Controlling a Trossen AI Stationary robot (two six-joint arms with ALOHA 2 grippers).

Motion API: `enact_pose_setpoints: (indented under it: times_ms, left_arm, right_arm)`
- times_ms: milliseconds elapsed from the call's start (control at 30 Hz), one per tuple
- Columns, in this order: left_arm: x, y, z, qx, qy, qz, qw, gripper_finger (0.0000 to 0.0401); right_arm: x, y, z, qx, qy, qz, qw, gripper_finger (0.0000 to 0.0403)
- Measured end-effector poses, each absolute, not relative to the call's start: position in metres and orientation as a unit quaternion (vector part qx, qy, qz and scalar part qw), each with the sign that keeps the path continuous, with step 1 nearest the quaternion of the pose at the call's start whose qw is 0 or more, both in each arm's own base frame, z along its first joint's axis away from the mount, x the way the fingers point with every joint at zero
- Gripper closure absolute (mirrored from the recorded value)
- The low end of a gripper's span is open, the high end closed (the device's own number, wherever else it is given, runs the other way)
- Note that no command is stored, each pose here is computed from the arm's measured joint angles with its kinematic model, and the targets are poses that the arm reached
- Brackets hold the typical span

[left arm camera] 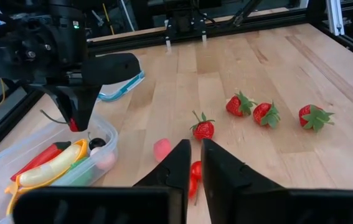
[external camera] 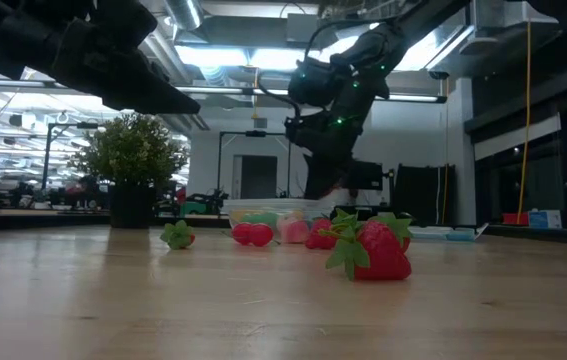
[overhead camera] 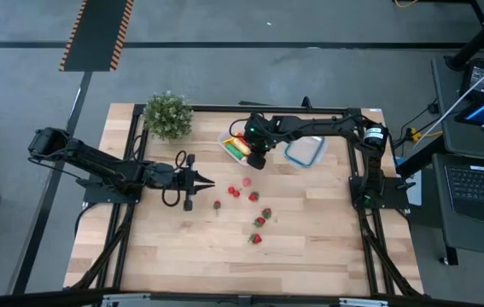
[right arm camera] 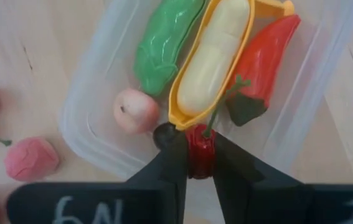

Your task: Pick and placing Produce into tupperware

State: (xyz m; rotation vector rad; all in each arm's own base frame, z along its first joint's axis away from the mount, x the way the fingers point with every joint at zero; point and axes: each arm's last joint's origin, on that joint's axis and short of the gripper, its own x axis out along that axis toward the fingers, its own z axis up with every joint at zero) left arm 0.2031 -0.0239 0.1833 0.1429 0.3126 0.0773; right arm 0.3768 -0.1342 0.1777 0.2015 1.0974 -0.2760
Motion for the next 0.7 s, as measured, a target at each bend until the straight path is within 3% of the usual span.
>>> enact_pose_setpoints:
  times_ms: [367,700]
  left_arm:
    - [0.2031,-0.0239,0.1833,0.071,0.156,0.038,0.985,0.0351]
    - [0.2031,-0.0239,0.1832,0.071,0.156,0.038,0.984,0.0344]
  right_arm:
    - [0.3771,-0.1355,0.1779,0.094,0.516,-0.132,0.841,0.0325]
    - [0.3779,-0.1358,0.1781,0.095,0.511,-0.134,0.843,0.0264]
